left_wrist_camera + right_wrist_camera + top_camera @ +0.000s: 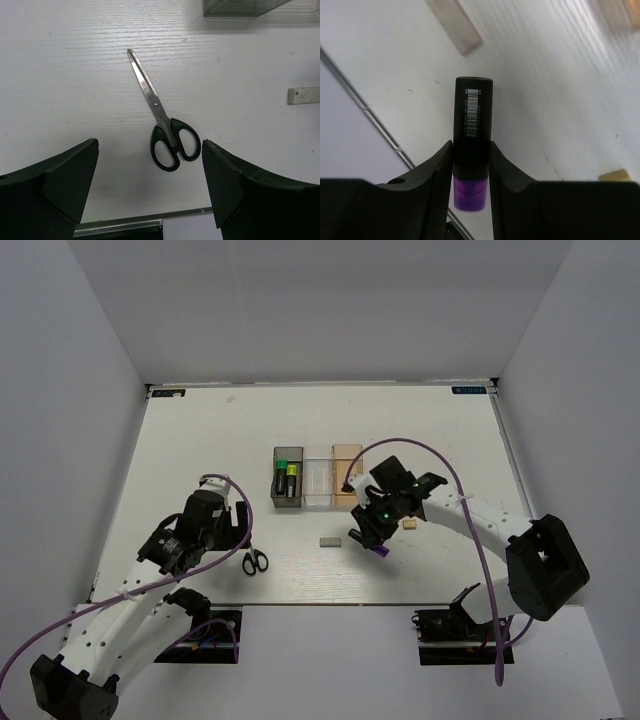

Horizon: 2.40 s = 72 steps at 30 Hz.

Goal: Sort the stationery into containers
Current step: Pick up the pen from the center of the board, then place the pen in the storage box, then pick up the scissors from the center of the board.

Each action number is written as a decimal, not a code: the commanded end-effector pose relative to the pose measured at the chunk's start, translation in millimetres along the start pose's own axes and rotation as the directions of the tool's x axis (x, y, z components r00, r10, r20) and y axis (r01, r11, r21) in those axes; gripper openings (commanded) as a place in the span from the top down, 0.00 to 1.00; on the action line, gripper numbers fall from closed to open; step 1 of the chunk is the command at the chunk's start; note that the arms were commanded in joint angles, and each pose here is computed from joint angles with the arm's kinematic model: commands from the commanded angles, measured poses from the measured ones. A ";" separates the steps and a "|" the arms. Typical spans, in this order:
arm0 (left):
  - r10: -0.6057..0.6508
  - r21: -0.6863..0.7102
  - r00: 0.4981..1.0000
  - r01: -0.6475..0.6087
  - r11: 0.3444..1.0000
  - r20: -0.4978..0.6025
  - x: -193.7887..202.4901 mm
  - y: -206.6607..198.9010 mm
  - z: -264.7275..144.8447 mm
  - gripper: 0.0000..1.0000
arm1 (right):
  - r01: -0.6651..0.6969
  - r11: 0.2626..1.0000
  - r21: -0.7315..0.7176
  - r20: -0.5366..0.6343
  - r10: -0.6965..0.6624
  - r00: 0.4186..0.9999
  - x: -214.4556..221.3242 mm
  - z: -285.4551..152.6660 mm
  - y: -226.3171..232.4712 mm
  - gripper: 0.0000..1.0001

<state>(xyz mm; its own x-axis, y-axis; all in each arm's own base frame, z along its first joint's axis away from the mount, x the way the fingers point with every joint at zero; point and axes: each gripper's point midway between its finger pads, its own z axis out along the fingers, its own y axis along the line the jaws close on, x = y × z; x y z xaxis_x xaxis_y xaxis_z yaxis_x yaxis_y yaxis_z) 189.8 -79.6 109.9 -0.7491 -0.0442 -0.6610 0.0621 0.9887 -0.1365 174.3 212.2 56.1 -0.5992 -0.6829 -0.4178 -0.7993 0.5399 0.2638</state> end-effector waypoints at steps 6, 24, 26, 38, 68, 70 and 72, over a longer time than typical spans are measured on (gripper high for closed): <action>0.002 -0.003 1.000 -0.002 1.000 0.003 -2.1 0.3 2.9 0.06 | 0.189 0.964 -0.188 0.219 -0.147 0.965 -117.9 -40.6 57.7 1.00; 0.001 -0.050 0.999 0.001 0.999 0.040 -4.9 10.7 1.4 0.06 | -0.410 0.897 0.166 0.561 0.256 0.787 -307.2 13.8 -13.4 1.00; 0.001 -0.048 0.999 0.001 0.999 0.037 -4.7 10.2 1.8 0.06 | -0.421 0.885 0.199 0.576 0.242 0.781 -311.2 16.3 -19.9 1.00; -0.001 -0.031 1.000 0.002 1.000 0.029 -2.5 6.9 2.9 0.06 | -0.466 0.878 0.114 0.507 0.352 0.787 -301.9 56.4 -13.7 0.69; -0.026 -0.019 0.933 0.021 1.000 -0.358 57.9 -12.4 19.7 0.57 | 0.028 0.996 -0.086 0.548 0.024 0.836 -177.8 -85.6 24.9 0.78; -0.027 -0.041 0.925 0.012 0.999 -0.378 60.0 -10.3 23.9 0.63 | 0.005 0.997 -0.075 0.547 0.037 0.836 -162.0 -87.3 17.8 0.78; -0.034 -0.059 0.916 0.011 0.998 -0.399 63.0 -9.0 26.9 0.63 | 0.013 0.998 -0.066 0.561 0.026 0.827 -156.1 -94.9 18.3 0.78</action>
<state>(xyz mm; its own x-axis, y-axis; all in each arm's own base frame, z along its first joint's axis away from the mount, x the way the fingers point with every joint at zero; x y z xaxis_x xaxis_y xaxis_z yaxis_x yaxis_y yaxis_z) 152.3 -90.0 46.8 -0.9558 0.0029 -0.2941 0.0305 0.9955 -0.0894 251.6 284.4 184.1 -0.5702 -0.3071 -0.7619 -0.7617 0.5452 0.3503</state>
